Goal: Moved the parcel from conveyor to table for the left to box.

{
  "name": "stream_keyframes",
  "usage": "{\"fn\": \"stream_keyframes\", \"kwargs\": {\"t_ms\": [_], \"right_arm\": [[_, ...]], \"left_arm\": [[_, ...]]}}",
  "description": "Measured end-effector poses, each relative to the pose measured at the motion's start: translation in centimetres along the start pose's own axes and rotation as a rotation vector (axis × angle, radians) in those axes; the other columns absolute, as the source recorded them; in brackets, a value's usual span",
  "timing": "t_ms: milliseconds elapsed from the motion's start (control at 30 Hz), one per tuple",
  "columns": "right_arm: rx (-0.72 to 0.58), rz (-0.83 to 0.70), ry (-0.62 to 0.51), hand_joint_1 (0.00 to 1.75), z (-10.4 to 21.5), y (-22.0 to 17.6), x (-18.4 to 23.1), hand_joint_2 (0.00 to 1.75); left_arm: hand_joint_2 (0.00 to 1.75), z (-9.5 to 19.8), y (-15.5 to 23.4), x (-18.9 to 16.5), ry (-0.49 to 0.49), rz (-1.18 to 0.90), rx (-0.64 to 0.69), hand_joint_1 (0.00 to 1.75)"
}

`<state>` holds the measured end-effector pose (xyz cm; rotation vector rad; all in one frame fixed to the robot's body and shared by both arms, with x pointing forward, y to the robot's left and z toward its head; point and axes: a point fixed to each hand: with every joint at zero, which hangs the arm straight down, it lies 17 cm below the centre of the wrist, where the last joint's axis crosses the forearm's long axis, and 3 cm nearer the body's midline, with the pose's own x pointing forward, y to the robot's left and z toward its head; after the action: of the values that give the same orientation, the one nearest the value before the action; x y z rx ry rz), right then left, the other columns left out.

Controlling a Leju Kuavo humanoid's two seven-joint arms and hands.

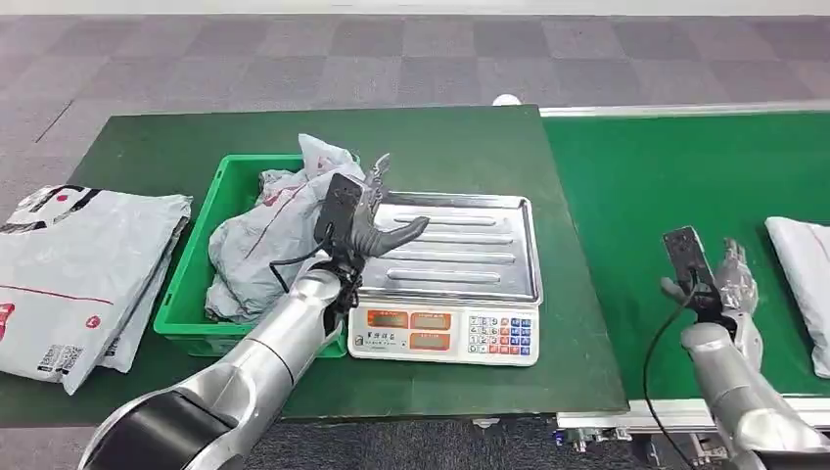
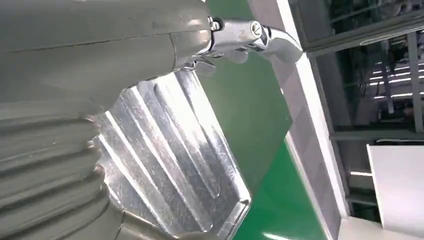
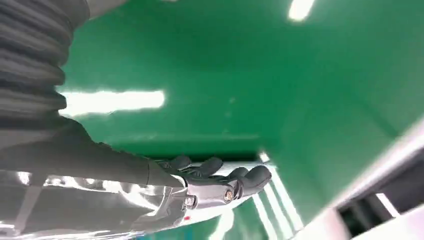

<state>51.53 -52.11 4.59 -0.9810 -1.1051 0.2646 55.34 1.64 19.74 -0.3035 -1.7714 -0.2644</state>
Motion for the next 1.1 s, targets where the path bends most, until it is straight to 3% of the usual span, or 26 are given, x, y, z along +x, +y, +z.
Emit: {"fn": "stream_keyframes", "kwargs": {"t_ms": [400, 867, 1100], "right_arm": [[-0.054, 0.193, 0.145, 0.0, 0.0, -2.5, -5.3, 1.75], [-0.084, 0.331, 0.218, 0.0, 0.2, -3.9, -7.6, 1.75], [-0.021, 0.405, 0.293, 0.0, 0.7, -3.4, -9.4, 1.75]], "left_arm": [[1.75, 0.1, 0.1, 0.1, -0.006, 0.004, 0.003, 0.0], [1.75, 0.2, 0.0, -0.1, -0.002, -0.003, 0.001, 0.0], [1.75, 0.3, -0.1, 0.2, -0.021, 0.016, -0.004, 0.0]]}}
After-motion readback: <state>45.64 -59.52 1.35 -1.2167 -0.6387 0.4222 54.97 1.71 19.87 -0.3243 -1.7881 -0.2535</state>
